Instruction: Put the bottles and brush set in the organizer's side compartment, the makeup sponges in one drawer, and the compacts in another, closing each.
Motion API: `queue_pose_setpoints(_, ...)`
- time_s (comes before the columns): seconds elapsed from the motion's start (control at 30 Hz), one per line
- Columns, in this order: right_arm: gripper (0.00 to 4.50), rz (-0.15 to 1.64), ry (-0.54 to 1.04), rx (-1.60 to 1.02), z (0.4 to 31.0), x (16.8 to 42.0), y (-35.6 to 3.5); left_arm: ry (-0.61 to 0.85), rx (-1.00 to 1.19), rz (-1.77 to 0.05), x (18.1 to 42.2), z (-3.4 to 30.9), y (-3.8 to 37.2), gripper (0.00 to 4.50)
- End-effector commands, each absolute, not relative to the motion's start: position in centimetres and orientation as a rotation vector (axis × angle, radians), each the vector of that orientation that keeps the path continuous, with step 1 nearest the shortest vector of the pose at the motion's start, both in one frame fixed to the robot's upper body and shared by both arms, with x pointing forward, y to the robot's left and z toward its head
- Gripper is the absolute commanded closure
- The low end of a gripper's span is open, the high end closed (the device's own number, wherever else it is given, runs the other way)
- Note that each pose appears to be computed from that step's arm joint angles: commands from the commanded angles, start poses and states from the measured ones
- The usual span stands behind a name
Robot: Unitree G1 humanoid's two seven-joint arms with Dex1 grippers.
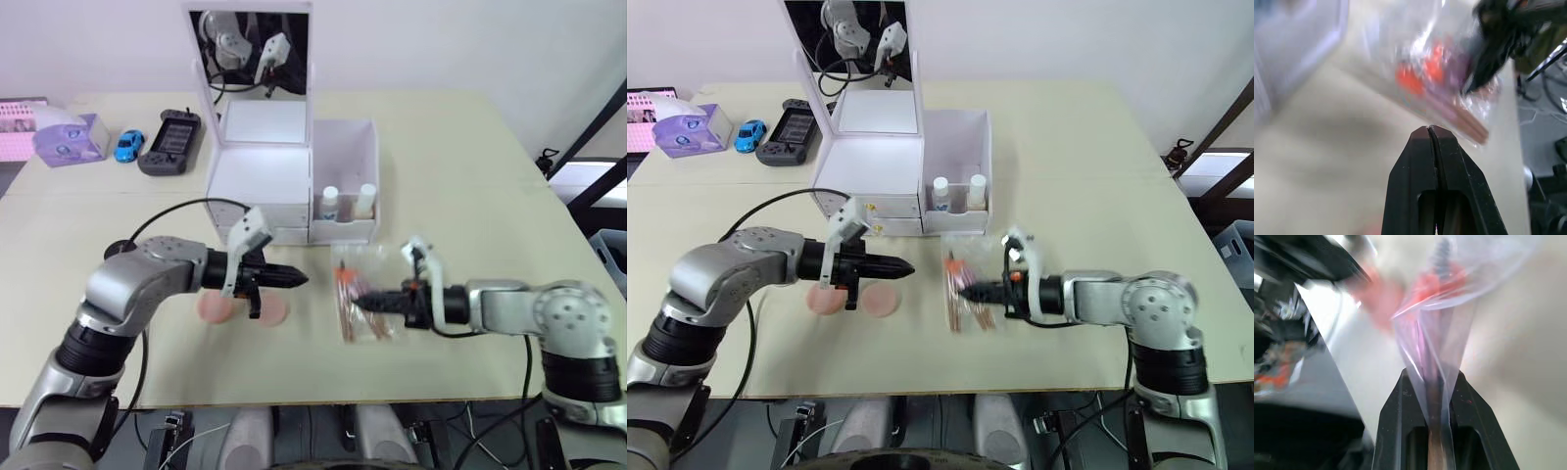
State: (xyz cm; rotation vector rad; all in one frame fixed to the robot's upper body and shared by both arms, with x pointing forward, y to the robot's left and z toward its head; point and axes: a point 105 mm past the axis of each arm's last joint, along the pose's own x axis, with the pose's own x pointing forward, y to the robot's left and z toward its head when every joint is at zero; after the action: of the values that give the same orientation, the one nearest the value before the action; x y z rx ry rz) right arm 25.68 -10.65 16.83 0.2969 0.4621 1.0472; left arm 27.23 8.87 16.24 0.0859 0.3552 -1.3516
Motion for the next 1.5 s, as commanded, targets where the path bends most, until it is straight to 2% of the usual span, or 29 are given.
queue_pose_setpoints(0.03,4.46,1.152,0.075,0.096,23.8,25.1,-10.9,0.171,0.083,-1.35,27.0,19.3,9.8,4.5)
queue_pose_setpoints(0.1,4.46,1.182,0.039,0.085,25.0,25.5,-11.0,0.071,0.034,-1.359,26.7,20.5,9.8,4.5)
queue_pose_setpoints(0.2,4.46,1.194,-0.145,-0.044,28.9,27.9,-10.5,-0.051,0.0,-1.309,26.9,22.0,10.1,4.5)
queue_pose_setpoints(0.4,4.46,1.166,-0.293,-0.414,31.0,33.1,-10.4,-0.091,-0.194,-1.339,26.8,23.9,10.7,4.5)
queue_pose_setpoints(0.5,4.46,1.171,-0.399,-0.457,32.8,35.4,-10.7,-0.111,-0.238,-1.313,26.9,24.6,11.3,4.5)
queue_pose_setpoints(0.6,4.46,1.175,-0.426,-0.463,33.3,37.3,-10.5,-0.11,-0.247,-1.284,27.0,24.5,11.7,4.5)
queue_pose_setpoints(0.73,4.46,1.185,-0.404,-0.42,32.1,39.6,-10.0,-0.078,-0.233,-1.268,27.1,23.7,11.7,4.5)
queue_pose_setpoints(1.0,4.46,1.149,-0.333,-0.338,28.8,41.7,-9.9,-0.075,-0.214,-1.241,27.1,23.4,11.8,4.5)
queue_pose_setpoints(1.5,4.46,1.075,-0.254,-0.234,25.4,43.2,-8.6,-0.073,-0.178,-1.223,27.2,23.9,12.0,4.5)
